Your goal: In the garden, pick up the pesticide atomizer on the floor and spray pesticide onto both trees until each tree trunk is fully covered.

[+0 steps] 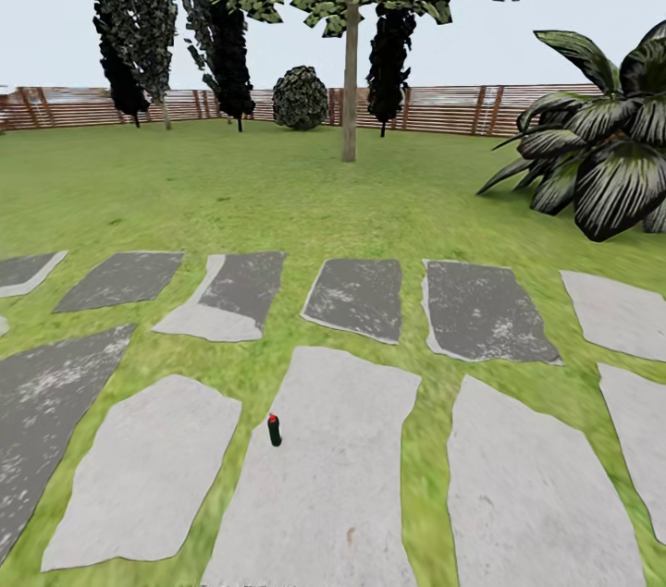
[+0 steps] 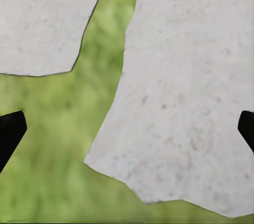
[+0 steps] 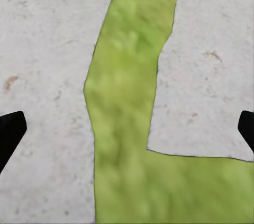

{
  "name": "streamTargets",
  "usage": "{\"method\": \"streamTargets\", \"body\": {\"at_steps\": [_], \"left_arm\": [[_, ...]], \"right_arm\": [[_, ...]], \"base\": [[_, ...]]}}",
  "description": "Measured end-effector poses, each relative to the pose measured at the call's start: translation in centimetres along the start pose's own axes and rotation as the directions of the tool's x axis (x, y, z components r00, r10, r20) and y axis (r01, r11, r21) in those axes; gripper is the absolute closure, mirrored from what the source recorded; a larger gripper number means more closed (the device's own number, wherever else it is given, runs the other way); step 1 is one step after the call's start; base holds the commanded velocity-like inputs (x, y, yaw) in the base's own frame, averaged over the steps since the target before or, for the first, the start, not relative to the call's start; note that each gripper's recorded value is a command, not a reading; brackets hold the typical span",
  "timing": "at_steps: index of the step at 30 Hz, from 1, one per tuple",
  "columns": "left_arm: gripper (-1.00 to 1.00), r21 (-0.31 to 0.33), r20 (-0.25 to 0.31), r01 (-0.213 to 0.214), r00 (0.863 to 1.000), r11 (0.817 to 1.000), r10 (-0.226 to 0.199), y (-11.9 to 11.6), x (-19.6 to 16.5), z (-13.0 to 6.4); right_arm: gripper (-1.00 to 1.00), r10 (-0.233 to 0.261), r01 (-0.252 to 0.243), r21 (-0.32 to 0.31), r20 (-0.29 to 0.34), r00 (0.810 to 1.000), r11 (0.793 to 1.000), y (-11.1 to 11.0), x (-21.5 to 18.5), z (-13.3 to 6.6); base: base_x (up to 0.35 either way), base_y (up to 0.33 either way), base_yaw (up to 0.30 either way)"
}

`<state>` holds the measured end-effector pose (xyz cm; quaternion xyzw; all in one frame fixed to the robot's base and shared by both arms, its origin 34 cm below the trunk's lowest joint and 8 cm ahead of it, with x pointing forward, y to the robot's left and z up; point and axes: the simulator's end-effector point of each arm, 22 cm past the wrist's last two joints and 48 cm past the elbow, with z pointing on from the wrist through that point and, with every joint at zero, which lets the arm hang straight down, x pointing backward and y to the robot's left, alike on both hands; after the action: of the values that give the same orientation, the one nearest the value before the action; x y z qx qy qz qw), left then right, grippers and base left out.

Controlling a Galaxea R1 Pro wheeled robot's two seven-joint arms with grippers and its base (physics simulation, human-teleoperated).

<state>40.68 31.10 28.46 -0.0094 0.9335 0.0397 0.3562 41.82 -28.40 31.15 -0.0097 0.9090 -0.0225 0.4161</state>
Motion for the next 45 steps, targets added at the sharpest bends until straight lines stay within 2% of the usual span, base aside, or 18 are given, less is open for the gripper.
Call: {"method": "streamTargets", "body": {"at_steps": [20,31,40,45], "left_arm": [[-1.00,-0.002,-0.001,0.004,1.000,1.000,-0.004,0.08,-0.03,0.02],[-1.00,-0.002,-0.004,0.004,1.000,1.000,-0.004,0.00,0.12,0.02],[-1.00,-0.001,-0.009,0.003,1.000,1.000,-0.003,-0.04,0.34,0.04],[-1.00,0.000,-0.011,0.003,1.000,1.000,-0.003,-0.16,0.44,0.02]], "right_arm": [[-1.00,0.000,0.000,-0.004,0.003,1.000,1.000,0.21,-0.11,0.02],[-1.00,-0.001,0.001,-0.005,-0.001,1.000,1.000,0.23,0.06,0.01],[-1.00,-0.001,0.001,-0.004,-0.006,1.000,1.000,0.22,0.29,0.00],[-1.00,-0.002,0.002,-0.005,-0.006,1.000,1.000,0.19,0.28,0.02]], "base": [[0.001,0.000,0.029],[0.253,-0.004,0.161],[0.233,-0.209,0.245],[0.100,-0.302,0.058]]}}
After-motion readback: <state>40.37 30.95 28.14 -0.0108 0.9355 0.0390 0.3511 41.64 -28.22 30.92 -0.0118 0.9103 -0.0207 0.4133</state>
